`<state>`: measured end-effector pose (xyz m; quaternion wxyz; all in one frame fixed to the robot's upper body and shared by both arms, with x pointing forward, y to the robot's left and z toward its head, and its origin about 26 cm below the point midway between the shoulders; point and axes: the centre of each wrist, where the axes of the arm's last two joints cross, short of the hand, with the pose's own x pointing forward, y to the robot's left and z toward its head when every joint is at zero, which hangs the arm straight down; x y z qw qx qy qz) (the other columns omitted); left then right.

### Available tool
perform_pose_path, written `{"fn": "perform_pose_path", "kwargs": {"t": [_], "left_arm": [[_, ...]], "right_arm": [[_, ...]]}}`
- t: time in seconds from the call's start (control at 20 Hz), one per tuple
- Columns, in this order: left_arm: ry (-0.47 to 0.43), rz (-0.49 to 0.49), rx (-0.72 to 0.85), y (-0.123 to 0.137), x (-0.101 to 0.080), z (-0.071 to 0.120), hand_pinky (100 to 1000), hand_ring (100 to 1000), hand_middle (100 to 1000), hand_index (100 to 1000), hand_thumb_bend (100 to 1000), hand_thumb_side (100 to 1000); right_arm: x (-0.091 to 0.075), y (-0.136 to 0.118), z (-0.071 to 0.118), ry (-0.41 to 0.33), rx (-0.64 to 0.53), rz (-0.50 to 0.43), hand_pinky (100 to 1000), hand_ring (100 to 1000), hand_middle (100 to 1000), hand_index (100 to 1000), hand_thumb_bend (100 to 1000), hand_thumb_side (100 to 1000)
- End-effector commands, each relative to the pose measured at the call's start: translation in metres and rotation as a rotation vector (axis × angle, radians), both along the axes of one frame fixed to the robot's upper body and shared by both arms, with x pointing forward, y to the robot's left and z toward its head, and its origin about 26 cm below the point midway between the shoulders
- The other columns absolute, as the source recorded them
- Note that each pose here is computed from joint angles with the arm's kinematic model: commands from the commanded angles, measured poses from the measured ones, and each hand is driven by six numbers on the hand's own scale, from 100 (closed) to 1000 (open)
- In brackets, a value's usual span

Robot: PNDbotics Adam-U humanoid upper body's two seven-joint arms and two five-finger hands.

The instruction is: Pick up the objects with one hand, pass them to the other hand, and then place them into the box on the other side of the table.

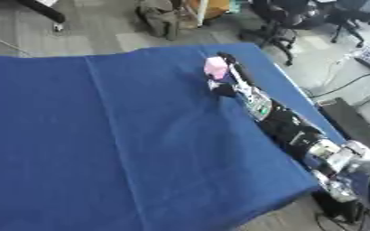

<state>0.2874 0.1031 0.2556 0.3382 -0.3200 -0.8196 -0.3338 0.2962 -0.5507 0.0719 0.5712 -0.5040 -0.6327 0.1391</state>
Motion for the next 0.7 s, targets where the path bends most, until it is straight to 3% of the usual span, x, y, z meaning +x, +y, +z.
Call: {"fn": "perform_pose_path", "kwargs": {"t": [0.05,0.35,0.7], "left_arm": [[-0.072,0.004,-0.025,0.005,-0.001,0.017,659,603,552,758,1000,653],[-0.125,-0.004,-0.043,0.005,-0.001,0.030,659,603,552,762,1000,651],[-0.139,-0.014,-0.031,0.003,-0.002,0.033,658,603,552,763,1000,655]], "right_arm": [[-0.002,-0.020,0.039,-0.060,-0.057,-0.023,925,989,986,1000,100,370],[-0.004,-0.028,0.053,-0.097,-0.041,-0.034,924,989,983,1000,100,401],[-0.001,-0.027,0.050,-0.076,-0.013,-0.015,922,986,977,1000,100,338]]}}
